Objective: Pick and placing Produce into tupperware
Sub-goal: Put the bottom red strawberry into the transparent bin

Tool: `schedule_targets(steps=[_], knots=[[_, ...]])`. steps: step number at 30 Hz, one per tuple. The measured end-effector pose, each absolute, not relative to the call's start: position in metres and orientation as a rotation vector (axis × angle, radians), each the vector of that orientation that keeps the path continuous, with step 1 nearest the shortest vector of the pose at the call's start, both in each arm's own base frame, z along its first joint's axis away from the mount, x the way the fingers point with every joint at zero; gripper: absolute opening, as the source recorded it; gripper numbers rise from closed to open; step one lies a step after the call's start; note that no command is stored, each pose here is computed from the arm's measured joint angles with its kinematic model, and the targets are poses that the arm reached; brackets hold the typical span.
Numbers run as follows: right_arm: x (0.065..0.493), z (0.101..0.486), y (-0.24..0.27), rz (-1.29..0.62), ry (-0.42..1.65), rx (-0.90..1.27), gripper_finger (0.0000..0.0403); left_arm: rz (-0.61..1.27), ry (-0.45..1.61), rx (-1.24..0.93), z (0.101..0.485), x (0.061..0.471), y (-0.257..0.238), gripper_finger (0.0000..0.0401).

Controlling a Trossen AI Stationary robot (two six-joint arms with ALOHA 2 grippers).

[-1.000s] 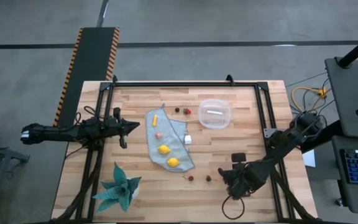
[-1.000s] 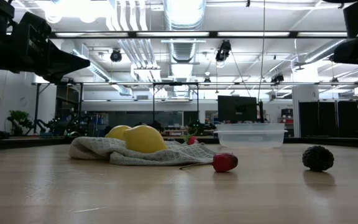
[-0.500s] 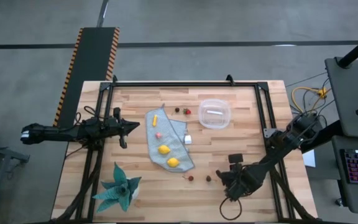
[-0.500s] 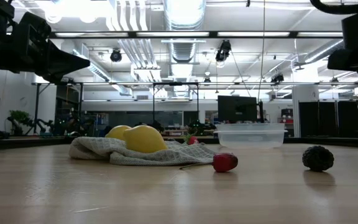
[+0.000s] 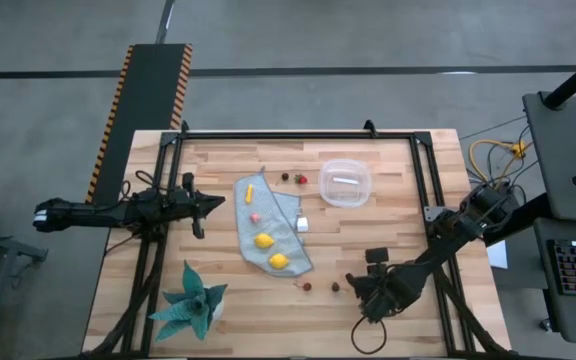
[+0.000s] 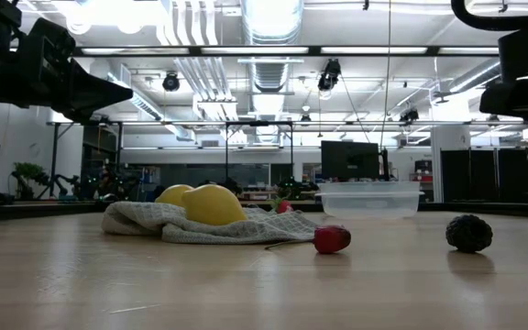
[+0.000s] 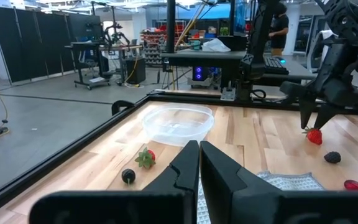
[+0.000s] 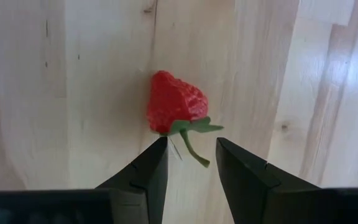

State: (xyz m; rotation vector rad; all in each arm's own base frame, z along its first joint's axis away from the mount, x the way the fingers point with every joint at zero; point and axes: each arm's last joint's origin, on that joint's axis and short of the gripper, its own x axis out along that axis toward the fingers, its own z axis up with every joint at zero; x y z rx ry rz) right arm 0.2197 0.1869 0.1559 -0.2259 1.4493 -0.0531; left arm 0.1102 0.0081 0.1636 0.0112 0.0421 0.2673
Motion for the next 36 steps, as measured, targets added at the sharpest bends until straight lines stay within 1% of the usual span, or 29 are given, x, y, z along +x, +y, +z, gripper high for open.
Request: schedule_targets(steps=[19,24,36], knots=[[0.2175,0.1527,0.1852,-0.062,1.461,-0.219,0.0122,0.267,0.052,0.013,0.1627,0.1108,0.0081,0.0],[0.2178,0.1526,0.1856,-0.059,1.46,-0.215,0.01,0.268,0.052,0.013,0.1628,0.1108,0.0081,0.0],[0.2182,0.1526,0.186,-0.056,1.456,-0.21,0.0027,0.267,0.052,0.013,0.1627,0.1108,0.0081,0.0]])
